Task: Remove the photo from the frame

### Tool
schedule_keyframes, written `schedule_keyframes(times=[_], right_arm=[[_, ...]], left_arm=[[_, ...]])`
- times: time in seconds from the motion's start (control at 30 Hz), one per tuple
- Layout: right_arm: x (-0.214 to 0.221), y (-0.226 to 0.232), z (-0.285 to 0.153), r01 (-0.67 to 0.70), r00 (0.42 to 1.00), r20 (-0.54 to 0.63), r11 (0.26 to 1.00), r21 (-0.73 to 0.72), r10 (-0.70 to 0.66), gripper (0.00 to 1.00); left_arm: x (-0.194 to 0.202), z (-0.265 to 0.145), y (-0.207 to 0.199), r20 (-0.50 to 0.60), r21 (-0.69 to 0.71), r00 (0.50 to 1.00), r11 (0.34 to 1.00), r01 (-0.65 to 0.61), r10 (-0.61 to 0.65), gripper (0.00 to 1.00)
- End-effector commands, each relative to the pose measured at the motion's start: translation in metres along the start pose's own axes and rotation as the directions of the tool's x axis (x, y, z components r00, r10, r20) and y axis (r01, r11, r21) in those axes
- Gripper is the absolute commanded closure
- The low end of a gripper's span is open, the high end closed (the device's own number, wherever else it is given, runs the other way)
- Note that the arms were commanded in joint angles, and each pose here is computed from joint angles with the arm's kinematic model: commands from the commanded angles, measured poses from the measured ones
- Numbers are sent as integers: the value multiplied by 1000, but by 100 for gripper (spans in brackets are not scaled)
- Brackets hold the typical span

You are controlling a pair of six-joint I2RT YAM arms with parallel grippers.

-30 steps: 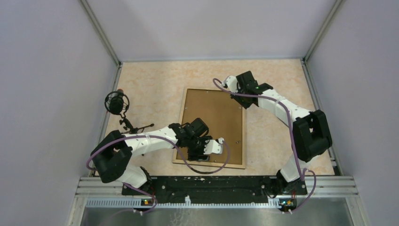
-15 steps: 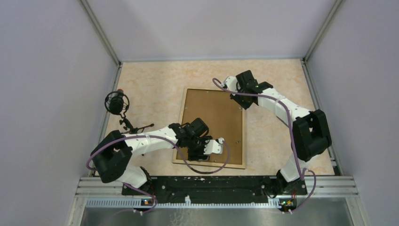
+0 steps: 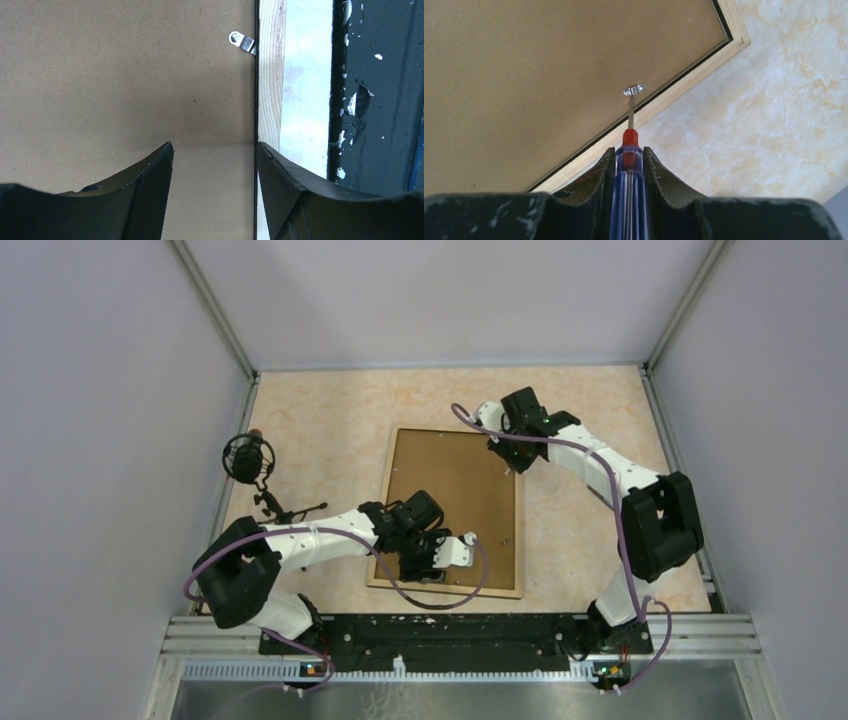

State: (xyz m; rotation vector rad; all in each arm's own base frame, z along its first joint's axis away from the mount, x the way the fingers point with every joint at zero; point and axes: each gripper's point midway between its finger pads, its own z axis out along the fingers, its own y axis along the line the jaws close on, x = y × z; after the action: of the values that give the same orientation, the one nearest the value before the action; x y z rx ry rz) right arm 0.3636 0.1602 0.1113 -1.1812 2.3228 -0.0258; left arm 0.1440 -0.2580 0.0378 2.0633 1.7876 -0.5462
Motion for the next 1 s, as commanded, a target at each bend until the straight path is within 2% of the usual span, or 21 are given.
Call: schedule_keyframes(times=[0.0, 0.43, 0.6, 0.73, 0.83, 0.9, 0.97], right_arm=[[-10, 13, 10, -26, 999, 22, 998, -55, 28, 100], [-22, 15, 21, -73, 995, 59, 994, -79, 77, 100], [-28, 14, 15, -80, 994, 72, 993, -84, 86, 100], [-38, 15, -2, -106, 986, 116, 988, -114, 119, 100], [-46, 11, -21, -144, 972, 166, 978, -152, 169, 100], [-48, 7, -32, -169, 959, 198, 971, -169, 202, 100], [-49, 3, -41, -189, 948, 223, 965, -180, 227, 100]], left_arm=[[-6, 0, 6, 18, -25, 1000, 1000, -14, 15, 33], [-5, 1, 4, 17, -13, 1000, 1000, -4, 4, 33], [-10, -3, 12, 35, -42, 999, 998, 42, -40, 32], [-24, -18, 25, 86, -80, 991, 991, 110, -103, 29], [-30, -37, 46, 143, -161, 976, 969, 189, -166, 24], [-27, -52, 68, 195, -199, 950, 938, 283, -246, 21], [-19, -70, 96, 264, -233, 894, 876, 422, -361, 17]])
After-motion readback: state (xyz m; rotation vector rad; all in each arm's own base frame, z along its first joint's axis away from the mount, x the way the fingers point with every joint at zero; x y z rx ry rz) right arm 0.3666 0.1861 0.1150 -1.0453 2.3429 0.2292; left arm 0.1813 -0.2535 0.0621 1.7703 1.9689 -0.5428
